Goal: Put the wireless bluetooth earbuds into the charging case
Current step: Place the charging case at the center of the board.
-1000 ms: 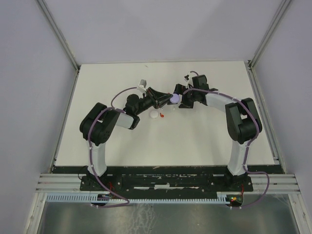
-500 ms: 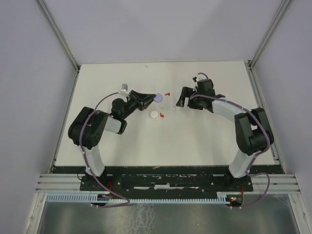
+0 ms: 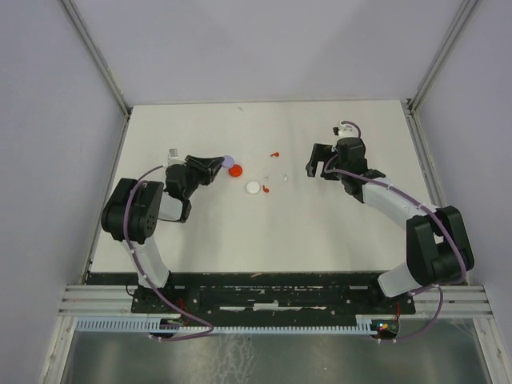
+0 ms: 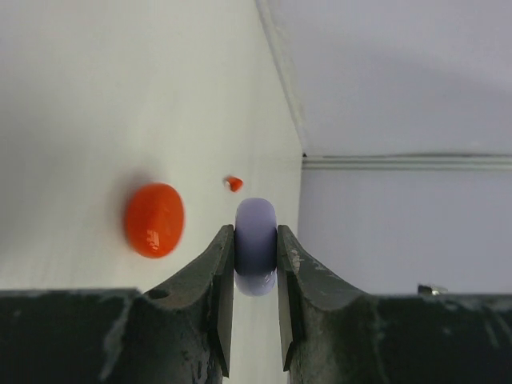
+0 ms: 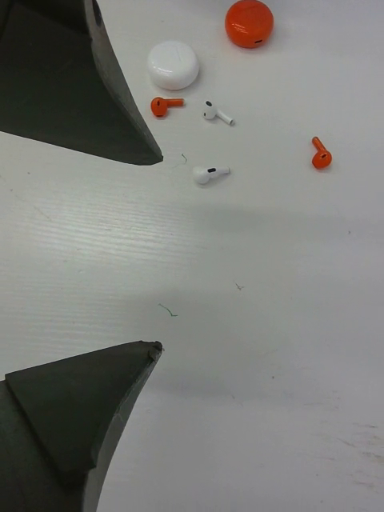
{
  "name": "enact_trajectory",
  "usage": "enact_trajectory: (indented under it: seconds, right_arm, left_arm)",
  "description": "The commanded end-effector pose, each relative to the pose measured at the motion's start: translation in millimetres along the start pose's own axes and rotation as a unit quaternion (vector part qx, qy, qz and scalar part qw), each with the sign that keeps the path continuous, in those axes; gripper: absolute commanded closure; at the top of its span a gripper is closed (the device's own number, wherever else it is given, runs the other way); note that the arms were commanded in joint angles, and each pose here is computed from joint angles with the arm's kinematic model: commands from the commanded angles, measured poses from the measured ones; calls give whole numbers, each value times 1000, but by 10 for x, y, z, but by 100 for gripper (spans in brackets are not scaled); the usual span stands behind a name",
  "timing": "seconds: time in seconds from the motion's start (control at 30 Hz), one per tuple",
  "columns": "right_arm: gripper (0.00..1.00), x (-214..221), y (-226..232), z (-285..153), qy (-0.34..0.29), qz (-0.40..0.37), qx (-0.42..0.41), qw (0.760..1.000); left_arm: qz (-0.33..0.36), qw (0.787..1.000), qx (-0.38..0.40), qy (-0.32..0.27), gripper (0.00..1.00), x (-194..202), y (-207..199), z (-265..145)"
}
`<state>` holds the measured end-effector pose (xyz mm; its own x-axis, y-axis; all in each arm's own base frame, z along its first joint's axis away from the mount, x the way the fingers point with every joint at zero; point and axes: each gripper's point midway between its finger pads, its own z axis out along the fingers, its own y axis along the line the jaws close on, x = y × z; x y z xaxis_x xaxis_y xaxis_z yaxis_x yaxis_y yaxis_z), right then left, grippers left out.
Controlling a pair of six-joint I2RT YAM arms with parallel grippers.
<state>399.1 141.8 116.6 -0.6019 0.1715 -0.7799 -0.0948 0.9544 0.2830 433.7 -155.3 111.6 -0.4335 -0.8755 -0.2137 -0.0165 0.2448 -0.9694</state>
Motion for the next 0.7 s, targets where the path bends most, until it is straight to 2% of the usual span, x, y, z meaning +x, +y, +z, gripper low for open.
enact_trajectory:
  seconds: [0.0, 0.2, 0.67]
  right_arm:
    - [1, -248, 13, -98, -45, -15, 1, 999]
    - [1, -277, 147, -108, -52, -3, -34, 998]
    - [1, -195, 188, -13, -31, -14, -47, 998]
  left_arm:
    - [46, 996, -41, -70, 97, -425, 50, 81]
    - [76, 989, -80, -98, 97, -651, 169, 280]
    - [85, 986, -121, -74, 90, -698, 525, 660]
